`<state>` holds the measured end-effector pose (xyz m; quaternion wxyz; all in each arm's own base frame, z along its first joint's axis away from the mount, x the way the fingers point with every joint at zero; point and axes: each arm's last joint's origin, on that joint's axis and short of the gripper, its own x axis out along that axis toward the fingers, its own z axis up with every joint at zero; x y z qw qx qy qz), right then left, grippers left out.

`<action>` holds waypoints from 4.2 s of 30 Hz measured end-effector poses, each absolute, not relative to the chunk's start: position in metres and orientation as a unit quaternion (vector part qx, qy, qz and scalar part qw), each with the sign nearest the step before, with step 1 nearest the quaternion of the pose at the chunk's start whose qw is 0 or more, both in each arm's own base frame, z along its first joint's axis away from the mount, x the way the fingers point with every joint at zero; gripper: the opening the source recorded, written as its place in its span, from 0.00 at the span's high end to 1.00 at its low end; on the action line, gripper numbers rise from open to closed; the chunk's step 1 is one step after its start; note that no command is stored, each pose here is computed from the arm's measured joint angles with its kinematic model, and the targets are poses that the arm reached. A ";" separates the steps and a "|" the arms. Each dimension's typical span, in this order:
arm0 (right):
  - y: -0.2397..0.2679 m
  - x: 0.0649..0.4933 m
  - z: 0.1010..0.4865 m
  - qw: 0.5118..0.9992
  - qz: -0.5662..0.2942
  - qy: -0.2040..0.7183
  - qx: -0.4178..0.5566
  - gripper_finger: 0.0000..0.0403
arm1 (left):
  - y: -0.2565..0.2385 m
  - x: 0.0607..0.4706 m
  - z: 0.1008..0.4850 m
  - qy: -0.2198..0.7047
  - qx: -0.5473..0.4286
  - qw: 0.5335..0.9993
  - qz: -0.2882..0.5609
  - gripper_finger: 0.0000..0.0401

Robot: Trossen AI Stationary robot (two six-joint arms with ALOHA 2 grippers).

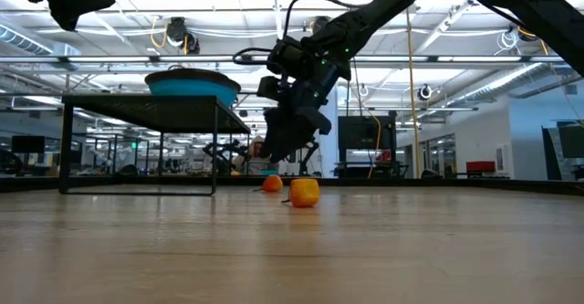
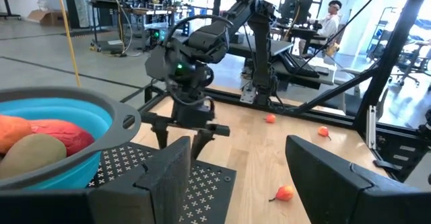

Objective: Pick & Place Fruit
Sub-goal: Put the pear into the blue strainer bowl on the shelf

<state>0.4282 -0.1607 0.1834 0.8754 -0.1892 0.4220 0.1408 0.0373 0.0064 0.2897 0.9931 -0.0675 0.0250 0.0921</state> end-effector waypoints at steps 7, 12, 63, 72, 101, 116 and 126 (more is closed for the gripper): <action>-0.157 0.434 0.173 0.884 0.128 0.425 -0.147 0.39 | 0.006 0.037 0.290 0.025 -0.071 0.993 0.093 0.39; -0.149 0.434 0.171 0.882 0.121 0.442 -0.106 0.39 | 0.006 0.037 0.290 0.025 -0.071 0.993 0.093 0.39; -0.136 0.425 0.146 0.824 0.020 0.566 -0.016 0.39 | 0.006 0.037 0.290 0.024 -0.083 0.992 0.092 0.39; -0.137 0.420 0.145 0.804 -0.001 0.593 -0.031 0.39 | 0.006 0.037 0.290 0.024 -0.083 0.992 0.089 0.39; -0.136 0.406 0.156 0.771 -0.025 0.635 -0.037 0.71 | 0.006 0.038 0.291 0.013 -0.106 0.990 0.093 0.39; -0.110 0.365 0.301 0.890 0.058 0.448 0.065 0.73 | 0.010 0.060 0.316 -0.074 -0.111 0.987 0.086 0.39; -0.100 0.343 0.377 0.958 0.118 0.256 0.055 0.73 | 0.017 0.118 0.317 -0.038 -0.104 0.990 0.087 0.39</action>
